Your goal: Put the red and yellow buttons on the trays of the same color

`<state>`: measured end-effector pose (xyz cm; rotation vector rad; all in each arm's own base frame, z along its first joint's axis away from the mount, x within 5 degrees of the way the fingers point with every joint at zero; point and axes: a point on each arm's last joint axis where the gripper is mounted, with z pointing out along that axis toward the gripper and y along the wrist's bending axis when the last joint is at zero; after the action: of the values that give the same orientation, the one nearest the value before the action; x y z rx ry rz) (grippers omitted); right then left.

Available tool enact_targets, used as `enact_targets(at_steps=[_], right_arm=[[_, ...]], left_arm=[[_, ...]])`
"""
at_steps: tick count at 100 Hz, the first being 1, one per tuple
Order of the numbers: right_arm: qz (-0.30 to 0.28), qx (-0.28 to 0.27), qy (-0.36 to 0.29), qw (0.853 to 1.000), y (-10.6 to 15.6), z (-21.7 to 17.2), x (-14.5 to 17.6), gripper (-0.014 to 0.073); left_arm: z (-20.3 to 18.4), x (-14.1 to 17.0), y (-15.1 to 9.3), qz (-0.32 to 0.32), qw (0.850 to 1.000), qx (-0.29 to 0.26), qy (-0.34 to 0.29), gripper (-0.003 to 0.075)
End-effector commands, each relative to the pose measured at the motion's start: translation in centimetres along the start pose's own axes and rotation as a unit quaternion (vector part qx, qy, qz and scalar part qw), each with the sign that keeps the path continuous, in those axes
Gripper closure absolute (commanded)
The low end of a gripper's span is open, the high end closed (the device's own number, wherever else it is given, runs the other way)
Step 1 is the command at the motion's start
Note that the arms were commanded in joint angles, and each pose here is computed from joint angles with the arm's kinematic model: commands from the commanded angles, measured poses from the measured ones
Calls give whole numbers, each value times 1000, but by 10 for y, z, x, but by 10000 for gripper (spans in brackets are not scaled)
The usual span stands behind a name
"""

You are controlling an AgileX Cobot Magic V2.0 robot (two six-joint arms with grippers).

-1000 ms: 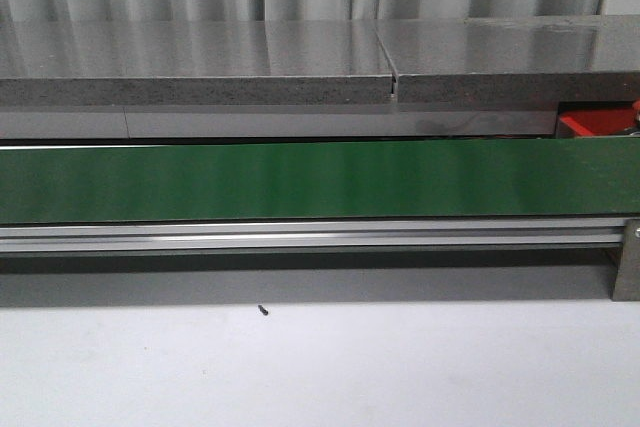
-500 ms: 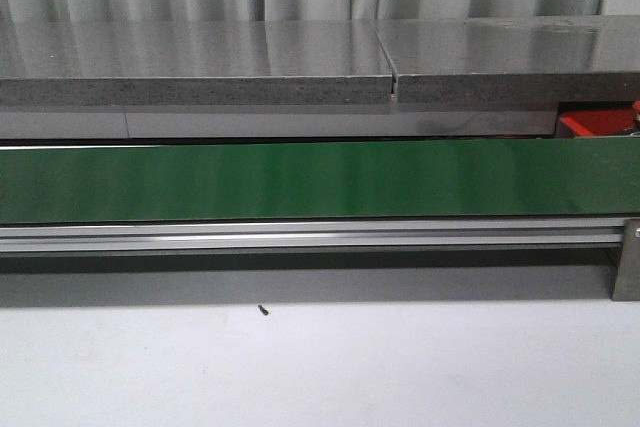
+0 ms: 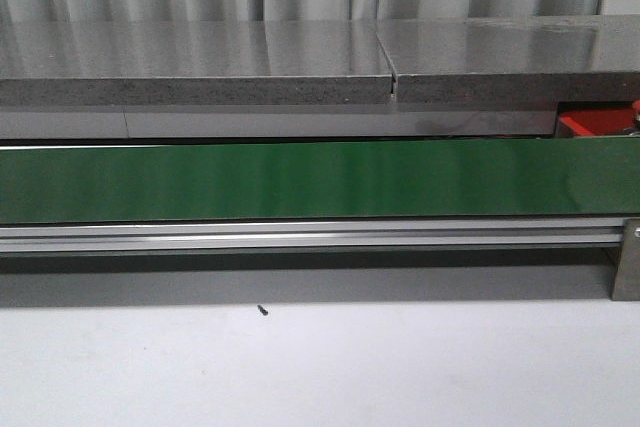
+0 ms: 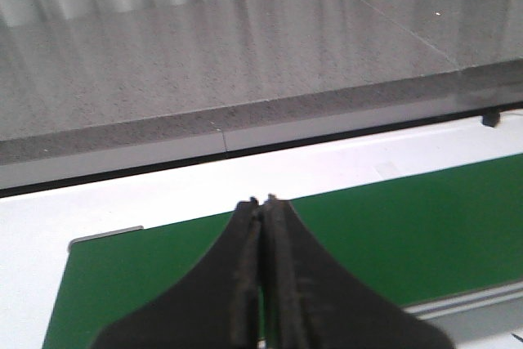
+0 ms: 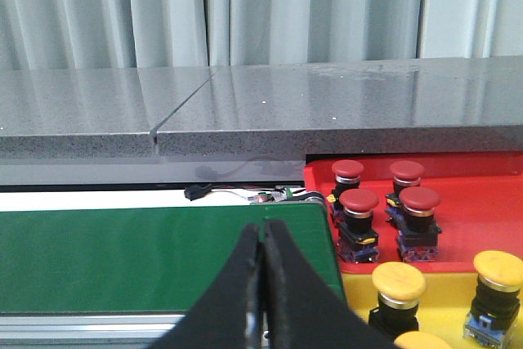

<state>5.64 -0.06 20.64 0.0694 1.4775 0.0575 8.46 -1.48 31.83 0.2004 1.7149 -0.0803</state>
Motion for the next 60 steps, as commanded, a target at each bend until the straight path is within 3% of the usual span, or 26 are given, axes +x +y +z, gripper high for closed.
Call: enact_targets(at_steps=[1,15,60], right_arm=[[-6,-6,-46,999,1,-2,-8,710],[-6,-6,-46,999,1,-2,-8,710],[-6,-6,-46,999,1,-2,-8,710]], left_arm=[[-5,-11,4,-18,997,-23,-72,739],[-11,9,6,-47,995,-40,-75,739],[-18,77,-1,-53,988,-33,-139,739]])
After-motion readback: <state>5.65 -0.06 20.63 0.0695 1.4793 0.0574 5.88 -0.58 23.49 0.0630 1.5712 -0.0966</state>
